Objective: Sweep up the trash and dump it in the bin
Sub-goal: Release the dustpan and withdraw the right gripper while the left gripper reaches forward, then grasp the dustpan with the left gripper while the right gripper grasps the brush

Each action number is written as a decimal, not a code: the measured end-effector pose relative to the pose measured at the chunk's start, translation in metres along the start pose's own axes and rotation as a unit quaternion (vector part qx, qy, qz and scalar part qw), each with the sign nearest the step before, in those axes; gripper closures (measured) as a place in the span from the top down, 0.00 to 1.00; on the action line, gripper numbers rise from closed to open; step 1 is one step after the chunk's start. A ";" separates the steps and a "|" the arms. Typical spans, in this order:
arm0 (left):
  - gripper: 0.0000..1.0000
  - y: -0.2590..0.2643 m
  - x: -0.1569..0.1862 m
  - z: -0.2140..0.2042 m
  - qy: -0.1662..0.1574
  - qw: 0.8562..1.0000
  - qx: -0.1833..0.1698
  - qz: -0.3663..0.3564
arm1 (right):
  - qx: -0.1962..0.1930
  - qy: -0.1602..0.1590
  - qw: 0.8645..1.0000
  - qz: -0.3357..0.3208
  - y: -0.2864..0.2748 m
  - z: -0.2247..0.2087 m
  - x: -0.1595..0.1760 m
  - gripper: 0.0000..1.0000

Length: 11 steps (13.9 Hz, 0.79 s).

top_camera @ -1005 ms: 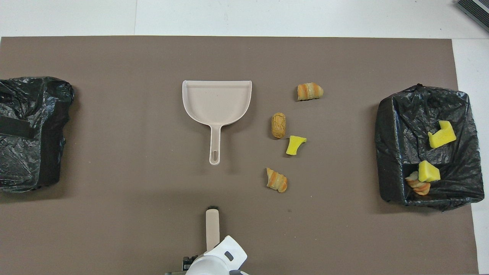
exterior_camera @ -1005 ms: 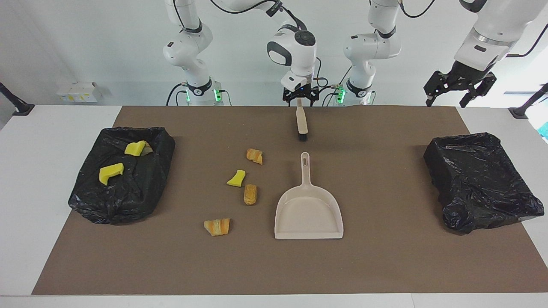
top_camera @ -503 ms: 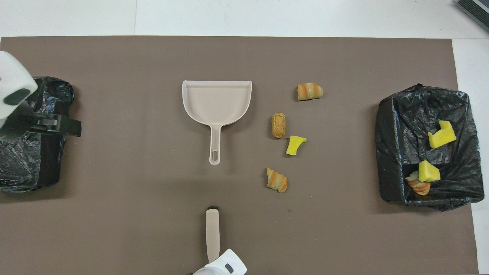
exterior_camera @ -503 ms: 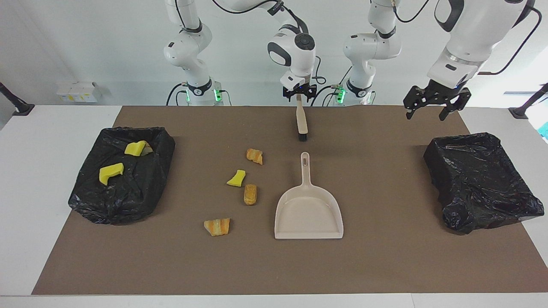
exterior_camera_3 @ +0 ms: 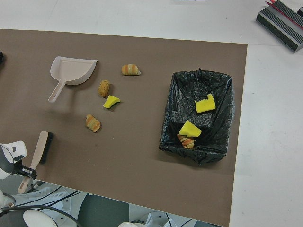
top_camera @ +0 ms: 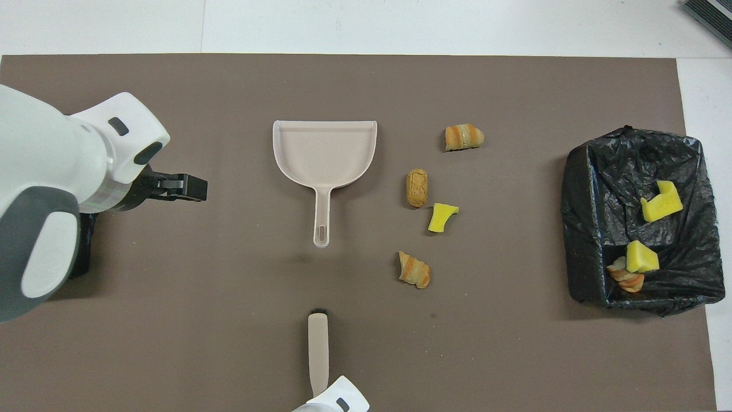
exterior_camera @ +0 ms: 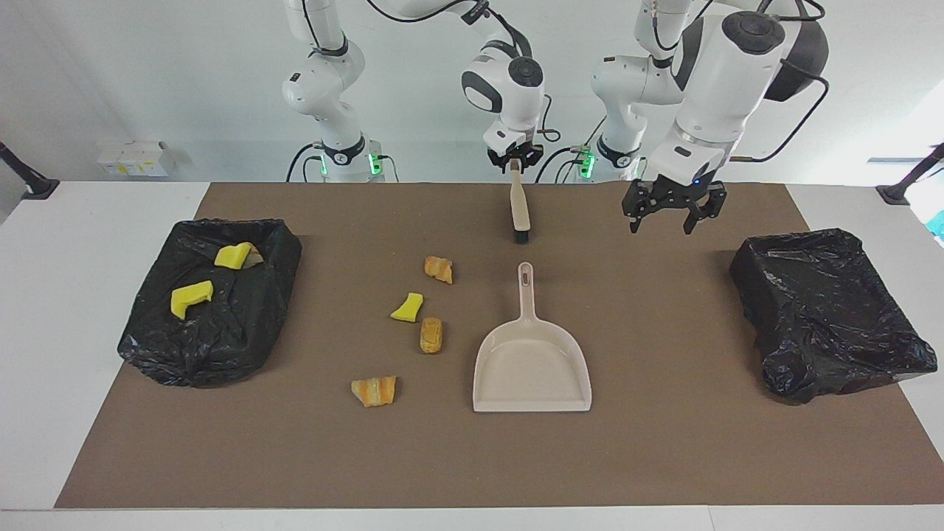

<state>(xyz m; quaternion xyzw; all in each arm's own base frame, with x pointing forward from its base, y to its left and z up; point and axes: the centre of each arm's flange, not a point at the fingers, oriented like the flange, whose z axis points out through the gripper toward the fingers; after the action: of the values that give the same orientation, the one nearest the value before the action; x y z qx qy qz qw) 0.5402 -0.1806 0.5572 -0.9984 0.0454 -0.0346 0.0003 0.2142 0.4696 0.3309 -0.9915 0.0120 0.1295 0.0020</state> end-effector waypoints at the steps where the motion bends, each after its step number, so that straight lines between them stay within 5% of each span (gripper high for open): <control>1: 1.00 0.011 0.003 0.011 0.002 1.000 -0.002 -0.002 | -0.006 -0.007 1.000 -0.002 0.001 -0.001 0.000 0.26; 7: 1.00 0.082 0.021 0.088 0.010 1.000 -0.014 0.006 | -0.033 -0.038 0.999 0.012 0.016 -0.031 0.008 0.26; 11: 1.00 0.127 0.020 0.140 0.005 1.000 -0.020 -0.016 | -0.030 -0.035 0.998 0.034 0.076 -0.100 0.039 0.26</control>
<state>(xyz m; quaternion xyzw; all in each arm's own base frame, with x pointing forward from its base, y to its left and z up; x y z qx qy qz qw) 0.5586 -0.3093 0.4186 -0.9986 0.0303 -0.0386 -0.0200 0.2757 0.3920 0.4175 -0.9850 0.0420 0.1641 -0.0316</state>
